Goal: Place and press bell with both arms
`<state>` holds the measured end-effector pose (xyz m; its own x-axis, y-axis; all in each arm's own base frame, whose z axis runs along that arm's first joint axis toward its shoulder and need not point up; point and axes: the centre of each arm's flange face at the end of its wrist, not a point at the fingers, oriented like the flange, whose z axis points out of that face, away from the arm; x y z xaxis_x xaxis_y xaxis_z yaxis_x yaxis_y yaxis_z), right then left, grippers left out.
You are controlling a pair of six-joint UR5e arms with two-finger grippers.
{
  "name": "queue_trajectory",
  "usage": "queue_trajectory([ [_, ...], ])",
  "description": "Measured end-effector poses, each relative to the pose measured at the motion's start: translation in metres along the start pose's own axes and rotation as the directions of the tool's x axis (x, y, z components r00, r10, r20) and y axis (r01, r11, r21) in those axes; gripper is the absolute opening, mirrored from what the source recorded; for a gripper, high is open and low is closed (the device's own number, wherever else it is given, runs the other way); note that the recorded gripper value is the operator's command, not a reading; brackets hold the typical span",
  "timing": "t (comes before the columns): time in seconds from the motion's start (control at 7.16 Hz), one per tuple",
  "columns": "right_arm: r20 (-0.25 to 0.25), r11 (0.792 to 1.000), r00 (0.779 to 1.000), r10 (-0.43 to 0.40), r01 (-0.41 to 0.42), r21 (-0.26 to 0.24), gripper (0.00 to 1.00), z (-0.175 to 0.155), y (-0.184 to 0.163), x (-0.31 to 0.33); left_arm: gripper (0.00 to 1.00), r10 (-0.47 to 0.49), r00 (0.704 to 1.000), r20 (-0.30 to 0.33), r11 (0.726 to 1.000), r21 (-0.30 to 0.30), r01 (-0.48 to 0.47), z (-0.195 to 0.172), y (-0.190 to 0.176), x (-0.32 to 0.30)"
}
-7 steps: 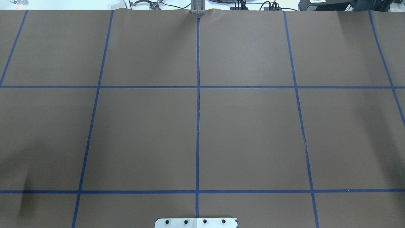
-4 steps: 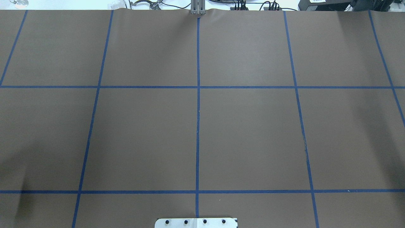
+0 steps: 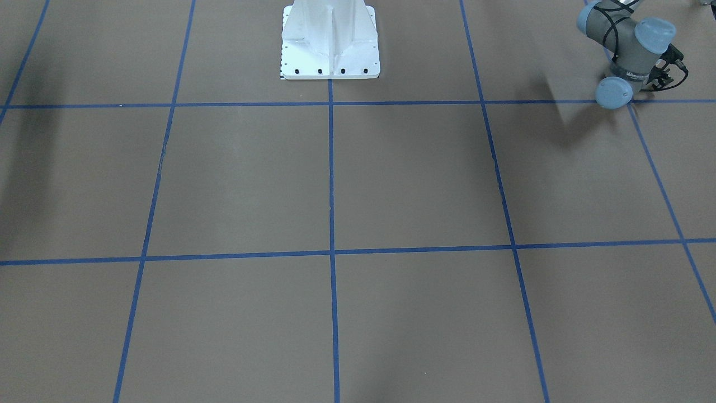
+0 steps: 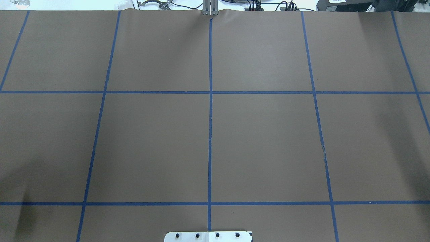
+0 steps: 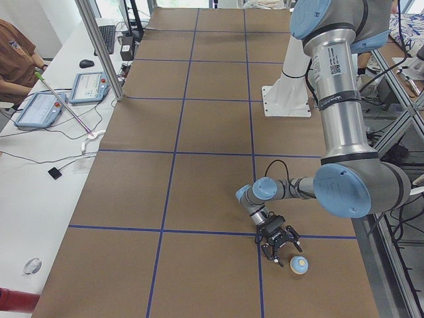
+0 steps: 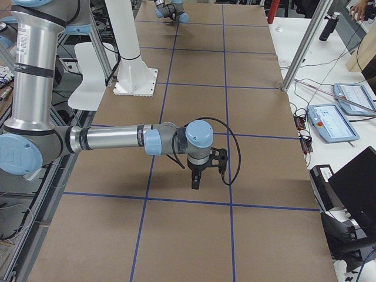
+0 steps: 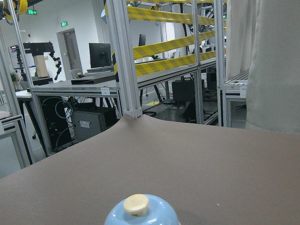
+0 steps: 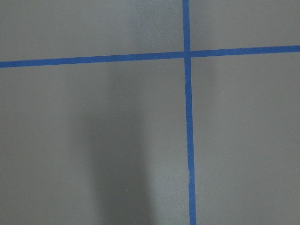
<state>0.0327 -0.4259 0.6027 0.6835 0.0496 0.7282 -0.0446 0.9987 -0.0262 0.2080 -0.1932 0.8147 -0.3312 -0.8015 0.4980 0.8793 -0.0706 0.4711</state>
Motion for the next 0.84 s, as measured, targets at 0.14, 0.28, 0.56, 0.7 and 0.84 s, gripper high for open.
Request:
queue_trajectory([
  [0.14,0.001,1.0,1.0,0.0,0.0,0.0,1.0,0.0,0.0,0.0,1.0,-0.006,1.0,-0.001,1.0,0.004,0.006,0.003,-0.002,0.0],
  [0.28,0.003,1.0,1.0,-0.001,0.001,0.0,1.0,0.0,0.0,-0.001,1.0,-0.008,1.0,-0.002,1.0,0.008,0.009,0.007,-0.003,-0.001],
  [0.56,0.005,1.0,1.0,0.0,0.0,-0.001,1.0,0.0,0.001,0.0,1.0,-0.005,1.0,-0.002,1.0,0.008,0.005,0.012,-0.003,-0.004],
  [0.7,0.005,1.0,1.0,0.0,0.0,-0.001,1.0,0.0,0.001,0.0,1.0,-0.002,1.0,0.003,1.0,0.01,0.002,0.014,-0.001,-0.007],
  [0.84,0.004,1.0,1.0,0.001,-0.001,-0.001,1.0,0.0,0.001,0.0,1.0,0.0,1.0,0.01,1.0,0.013,0.0,0.016,0.001,-0.009],
])
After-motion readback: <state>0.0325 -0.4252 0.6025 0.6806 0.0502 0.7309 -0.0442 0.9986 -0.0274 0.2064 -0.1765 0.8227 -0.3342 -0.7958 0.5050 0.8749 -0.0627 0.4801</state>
